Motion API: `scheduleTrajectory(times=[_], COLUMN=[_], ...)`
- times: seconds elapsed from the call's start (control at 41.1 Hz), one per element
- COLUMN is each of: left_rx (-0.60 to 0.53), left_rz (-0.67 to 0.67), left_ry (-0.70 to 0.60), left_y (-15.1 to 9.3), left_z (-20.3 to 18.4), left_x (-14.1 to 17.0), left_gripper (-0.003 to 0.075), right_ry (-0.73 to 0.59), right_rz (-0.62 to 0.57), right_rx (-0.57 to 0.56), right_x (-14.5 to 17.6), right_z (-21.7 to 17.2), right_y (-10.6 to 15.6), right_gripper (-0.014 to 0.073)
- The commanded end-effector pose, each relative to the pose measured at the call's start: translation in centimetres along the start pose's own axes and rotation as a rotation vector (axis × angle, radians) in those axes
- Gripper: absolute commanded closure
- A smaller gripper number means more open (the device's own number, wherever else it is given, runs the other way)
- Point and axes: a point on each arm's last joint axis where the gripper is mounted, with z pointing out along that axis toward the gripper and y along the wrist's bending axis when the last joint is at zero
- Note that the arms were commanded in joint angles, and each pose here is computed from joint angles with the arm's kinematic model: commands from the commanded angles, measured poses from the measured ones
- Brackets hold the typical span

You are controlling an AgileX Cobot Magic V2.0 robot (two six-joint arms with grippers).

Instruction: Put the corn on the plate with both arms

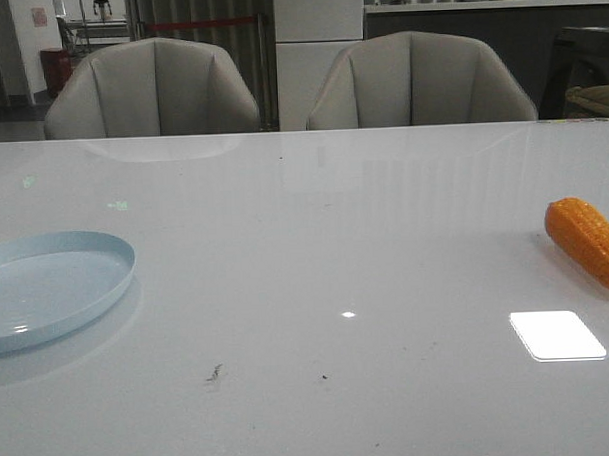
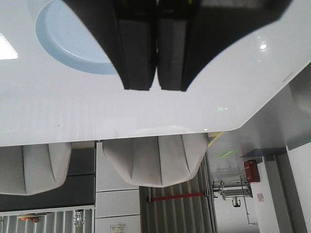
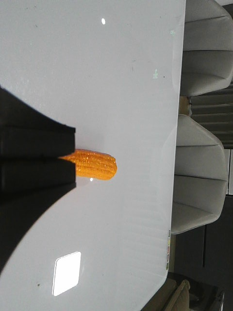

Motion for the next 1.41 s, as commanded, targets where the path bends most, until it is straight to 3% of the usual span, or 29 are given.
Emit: scheduleTrajectory(times=[0.0, 0.584, 0.9, 1.119, 1.387], left_rx=[-0.001, -0.001, -0.009, -0.019, -0.035], left_rz=[-0.013, -0.013, -0.015, -0.011, 0.005], left_ry=[-0.071, -0.074, -0.23, -0.323, -0.429], left_y=[-0.1, -0.1, 0.0, 0.4, 1.0], left_z=[0.0, 0.0, -0.3, -1.0, -2.6], left_x=[0.3, 0.3, -1.4, -4.9, -10.2], left_gripper=[0.0624, 0.0624, 0.0624, 0.0624, 0.0624], right_ry=[-0.132, -0.132, -0.161, -0.372, -0.394], right_rz=[-0.006, -0.006, -0.006, 0.01, 0.009], right_rx=[0.005, 0.005, 0.006, 0.009, 0.004], right_x=[-1.7, -1.7, -1.9, -5.0, -12.6], right_z=[-0.4, -0.4, -0.4, -1.3, -3.4], right_y=[0.0, 0.0, 0.0, -0.1, -0.1], right_gripper=[0.054, 0.054, 0.054, 0.054, 0.054])
